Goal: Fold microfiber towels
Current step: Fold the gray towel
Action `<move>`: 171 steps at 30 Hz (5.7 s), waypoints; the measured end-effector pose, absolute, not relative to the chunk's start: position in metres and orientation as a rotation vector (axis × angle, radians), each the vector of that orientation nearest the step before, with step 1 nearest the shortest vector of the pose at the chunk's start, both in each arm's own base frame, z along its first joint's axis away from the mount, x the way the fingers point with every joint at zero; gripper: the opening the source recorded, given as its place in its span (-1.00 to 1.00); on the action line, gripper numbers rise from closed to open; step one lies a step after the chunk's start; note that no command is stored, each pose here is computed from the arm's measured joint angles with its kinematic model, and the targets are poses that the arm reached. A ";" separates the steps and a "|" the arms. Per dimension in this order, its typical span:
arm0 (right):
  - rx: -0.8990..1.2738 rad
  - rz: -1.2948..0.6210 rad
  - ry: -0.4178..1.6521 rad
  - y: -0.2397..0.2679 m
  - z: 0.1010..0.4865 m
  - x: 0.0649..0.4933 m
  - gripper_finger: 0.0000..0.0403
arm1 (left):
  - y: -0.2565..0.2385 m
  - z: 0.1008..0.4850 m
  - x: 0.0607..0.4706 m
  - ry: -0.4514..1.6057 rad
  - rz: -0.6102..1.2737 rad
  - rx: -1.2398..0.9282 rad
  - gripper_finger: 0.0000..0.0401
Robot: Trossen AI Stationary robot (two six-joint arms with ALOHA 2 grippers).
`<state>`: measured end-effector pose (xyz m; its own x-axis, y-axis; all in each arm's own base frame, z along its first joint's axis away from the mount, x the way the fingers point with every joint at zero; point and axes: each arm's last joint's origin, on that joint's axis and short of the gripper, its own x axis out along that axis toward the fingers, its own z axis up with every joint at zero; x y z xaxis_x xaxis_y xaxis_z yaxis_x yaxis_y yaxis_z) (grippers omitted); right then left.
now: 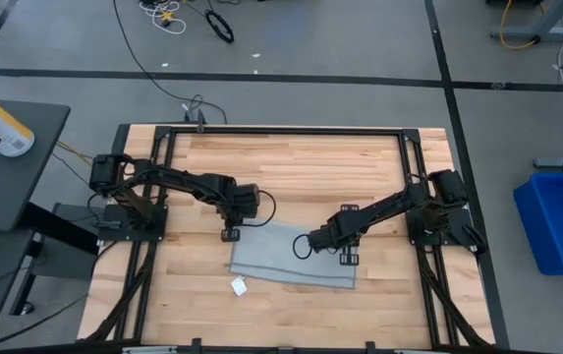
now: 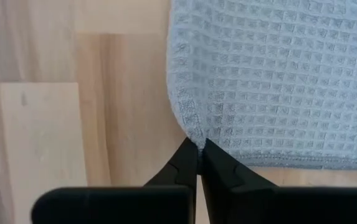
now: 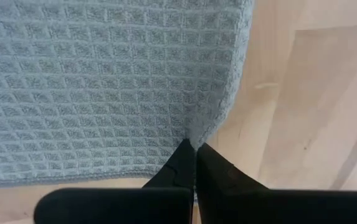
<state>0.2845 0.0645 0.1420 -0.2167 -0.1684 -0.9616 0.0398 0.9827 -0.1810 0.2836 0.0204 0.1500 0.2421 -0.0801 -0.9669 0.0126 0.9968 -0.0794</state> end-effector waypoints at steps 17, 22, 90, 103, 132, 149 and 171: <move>-0.186 -0.337 1.770 0.091 0.145 0.270 -1.00 | -0.008 0.155 0.283 1.315 0.058 0.030 -0.96; -0.206 -0.348 1.778 0.098 0.146 0.266 -1.00 | -0.011 0.165 0.281 1.277 0.070 0.022 -0.96; 0.007 0.304 1.671 0.136 0.196 0.305 -1.00 | -0.043 0.166 0.243 1.311 -0.276 -0.228 -0.96; 0.050 0.340 1.715 0.131 0.165 0.292 -1.00 | -0.048 0.168 0.245 1.287 -0.331 -0.237 -0.96; 0.103 0.428 1.619 0.135 0.156 0.298 -0.96 | -0.048 0.141 0.235 1.266 -0.351 -0.303 -0.91; 0.120 0.425 1.619 0.136 0.156 0.298 -0.83 | -0.050 0.142 0.236 1.249 -0.415 -0.327 -0.57; 0.178 0.317 1.630 0.133 0.156 0.299 0.17 | -0.050 0.143 0.236 1.251 -0.429 -0.349 -0.06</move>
